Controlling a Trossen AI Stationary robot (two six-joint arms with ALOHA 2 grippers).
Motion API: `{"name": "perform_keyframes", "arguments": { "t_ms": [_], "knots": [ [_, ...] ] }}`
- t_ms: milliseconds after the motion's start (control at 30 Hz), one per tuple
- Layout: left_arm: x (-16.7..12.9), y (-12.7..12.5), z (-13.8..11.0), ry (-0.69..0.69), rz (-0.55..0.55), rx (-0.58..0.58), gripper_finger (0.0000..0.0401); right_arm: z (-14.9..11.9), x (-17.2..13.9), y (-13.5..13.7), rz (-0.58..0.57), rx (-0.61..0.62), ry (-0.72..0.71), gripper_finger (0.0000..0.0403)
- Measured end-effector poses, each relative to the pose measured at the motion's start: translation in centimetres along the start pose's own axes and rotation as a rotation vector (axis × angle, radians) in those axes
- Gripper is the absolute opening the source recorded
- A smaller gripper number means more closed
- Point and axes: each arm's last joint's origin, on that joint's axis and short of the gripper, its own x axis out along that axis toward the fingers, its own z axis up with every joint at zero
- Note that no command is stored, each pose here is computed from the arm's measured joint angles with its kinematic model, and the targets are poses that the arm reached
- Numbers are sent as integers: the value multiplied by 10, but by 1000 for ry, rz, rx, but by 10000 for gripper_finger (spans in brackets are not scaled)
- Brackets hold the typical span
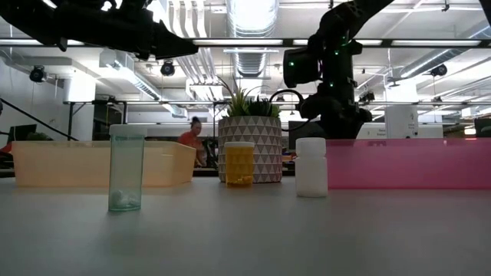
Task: Pick and place medicine bottles into bin by pill shape (circle, oval)
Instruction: Put the middle small blue pill bottle in the pink bin, then put the top large orange pill bottle in the orange bin
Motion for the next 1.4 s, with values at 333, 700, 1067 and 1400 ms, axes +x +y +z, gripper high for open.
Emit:
{"name": "perform_keyframes", "arguments": {
  "t_ms": [333, 700, 1067, 1400],
  "knots": [
    [0, 0, 0, 0, 0, 0, 140, 5, -16, 2, 1, -1, -8, 139],
    [0, 0, 0, 0, 0, 0, 140, -1, -55, 3, -50, -17, -43, 139],
    [0, 0, 0, 0, 0, -1, 140, -56, -105, 25, 9, -124, -361, 139],
    [0, 0, 0, -2, 1, -3, 140, -112, -111, 34, 156, -271, -666, 139]
  ]
}}
